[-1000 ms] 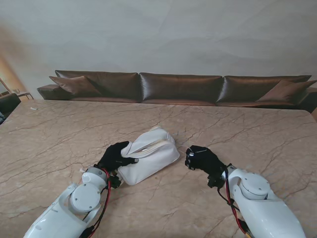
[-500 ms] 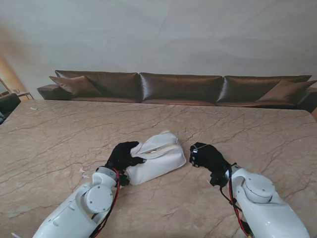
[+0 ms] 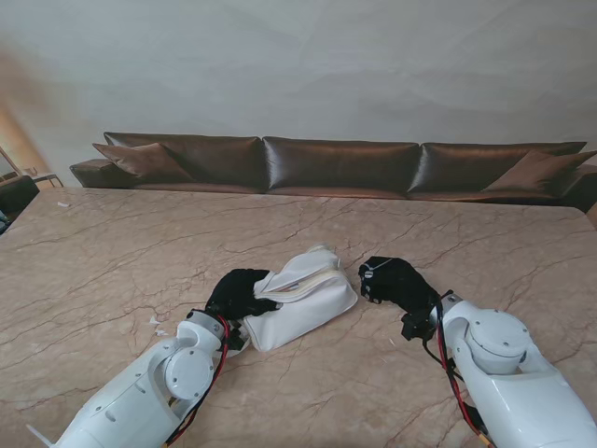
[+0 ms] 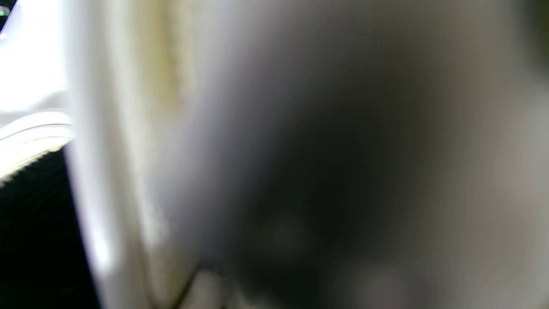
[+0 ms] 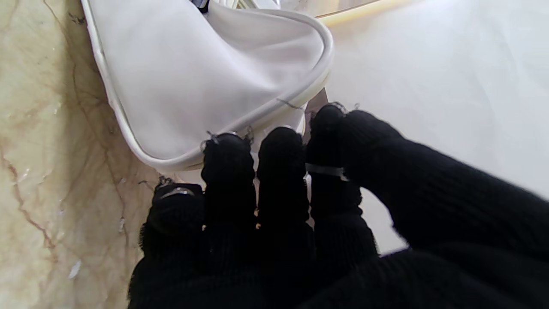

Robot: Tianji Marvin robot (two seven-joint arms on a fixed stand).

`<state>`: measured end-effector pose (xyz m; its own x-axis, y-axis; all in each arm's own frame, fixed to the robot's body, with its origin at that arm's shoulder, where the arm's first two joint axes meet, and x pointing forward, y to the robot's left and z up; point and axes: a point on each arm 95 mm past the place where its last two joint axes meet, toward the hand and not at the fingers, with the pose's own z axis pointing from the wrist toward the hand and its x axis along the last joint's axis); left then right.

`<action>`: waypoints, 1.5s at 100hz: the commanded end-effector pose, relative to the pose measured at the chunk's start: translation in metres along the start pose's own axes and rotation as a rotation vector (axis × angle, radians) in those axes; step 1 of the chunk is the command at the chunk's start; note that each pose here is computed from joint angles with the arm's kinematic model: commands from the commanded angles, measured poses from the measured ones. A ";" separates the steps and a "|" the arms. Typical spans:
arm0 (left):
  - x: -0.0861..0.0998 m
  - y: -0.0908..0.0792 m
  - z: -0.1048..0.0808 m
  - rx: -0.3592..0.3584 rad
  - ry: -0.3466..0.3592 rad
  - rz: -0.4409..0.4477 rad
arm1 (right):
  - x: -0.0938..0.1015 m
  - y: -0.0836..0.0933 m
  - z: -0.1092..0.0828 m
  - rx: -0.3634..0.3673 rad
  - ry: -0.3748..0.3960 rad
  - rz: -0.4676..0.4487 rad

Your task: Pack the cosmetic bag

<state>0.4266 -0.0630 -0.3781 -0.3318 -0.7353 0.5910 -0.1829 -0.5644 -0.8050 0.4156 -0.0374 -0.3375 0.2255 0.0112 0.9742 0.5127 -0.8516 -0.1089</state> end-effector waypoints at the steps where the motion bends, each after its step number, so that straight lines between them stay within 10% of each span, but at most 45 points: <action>1: -0.015 0.035 -0.024 -0.108 -0.044 0.020 | 0.027 -0.005 0.002 0.012 0.068 -0.028; 51: -0.004 0.043 -0.033 -0.157 -0.035 -0.083 | 0.030 -0.004 -0.003 0.034 -0.016 -0.144; 75: 0.007 0.061 -0.031 -0.003 -0.079 -0.237 | 0.023 0.003 -0.006 0.038 -0.046 -0.168; 115: 0.015 0.001 -0.031 -0.041 0.044 0.191 | 0.004 0.000 0.008 0.041 -0.043 -0.096; 150: 0.004 -0.013 -0.042 -0.200 0.080 0.309 | -0.017 -0.004 0.024 0.068 -0.036 0.011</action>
<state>0.3957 -0.0469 -0.3459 -0.4921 -0.8129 0.3114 -0.1928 -0.2471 -0.9496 0.4261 -0.0260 -0.3637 0.2769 0.0407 0.9600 0.5573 -0.8207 -0.1260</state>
